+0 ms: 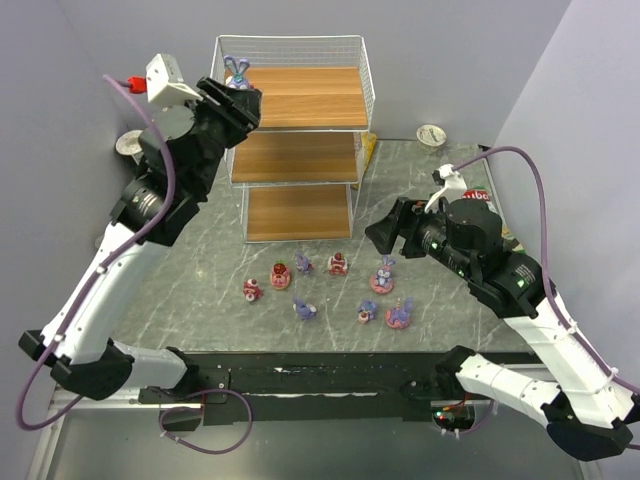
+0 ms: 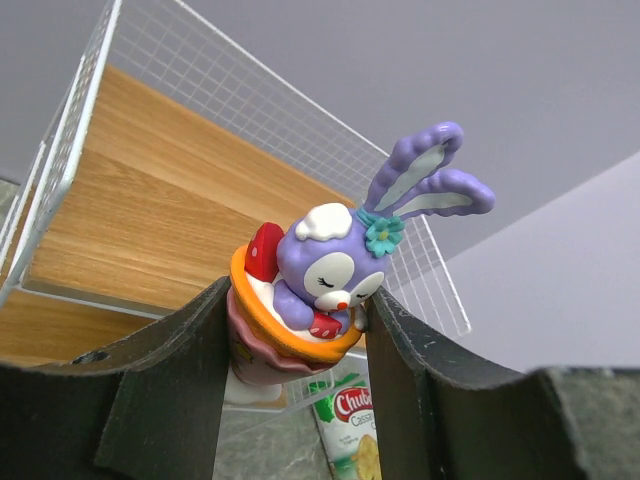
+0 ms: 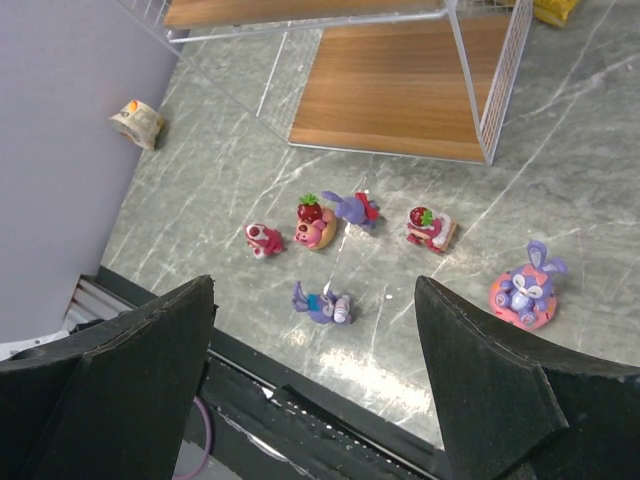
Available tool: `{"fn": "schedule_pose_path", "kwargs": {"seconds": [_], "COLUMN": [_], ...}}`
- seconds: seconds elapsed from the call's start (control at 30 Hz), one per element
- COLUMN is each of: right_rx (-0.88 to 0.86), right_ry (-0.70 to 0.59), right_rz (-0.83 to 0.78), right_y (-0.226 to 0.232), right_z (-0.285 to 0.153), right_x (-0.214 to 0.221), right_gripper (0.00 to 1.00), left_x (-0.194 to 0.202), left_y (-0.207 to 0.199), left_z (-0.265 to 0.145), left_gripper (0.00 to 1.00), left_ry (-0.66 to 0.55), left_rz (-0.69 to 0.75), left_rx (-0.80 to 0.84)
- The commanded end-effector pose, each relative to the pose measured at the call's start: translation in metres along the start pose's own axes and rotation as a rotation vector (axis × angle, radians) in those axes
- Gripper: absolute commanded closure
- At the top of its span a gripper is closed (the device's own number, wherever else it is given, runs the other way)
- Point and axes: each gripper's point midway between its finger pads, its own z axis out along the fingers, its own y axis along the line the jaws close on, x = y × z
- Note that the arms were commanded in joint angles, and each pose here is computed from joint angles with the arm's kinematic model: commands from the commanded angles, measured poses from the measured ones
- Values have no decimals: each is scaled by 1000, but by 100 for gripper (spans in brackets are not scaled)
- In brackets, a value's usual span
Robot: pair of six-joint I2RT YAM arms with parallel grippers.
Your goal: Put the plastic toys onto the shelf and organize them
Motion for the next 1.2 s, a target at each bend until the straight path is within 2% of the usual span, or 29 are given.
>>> {"fn": "schedule_pose_path", "kwargs": {"seconds": [0.0, 0.27, 0.53, 0.7, 1.17], "right_rx": [4, 6, -17, -16, 0], "right_ry": [-29, -10, -28, -32, -47], "right_rz": [22, 7, -39, -56, -60], "right_y": [-3, -6, -5, -6, -10], "right_z": [0, 8, 13, 17, 21], "right_x": [-3, 3, 1, 0, -3], "right_gripper": [13, 13, 12, 12, 12], "left_x": [-25, -8, 1, 13, 38], "left_y": [-13, -11, -15, -7, 30], "left_z": [2, 29, 45, 58, 80], "left_gripper": [99, 99, 99, 99, 91], "left_ry": [-75, -90, -179, -199, -180], "left_rz": [-108, -48, 22, 80, 69], "left_rx": [26, 69, 171, 173, 174]}}
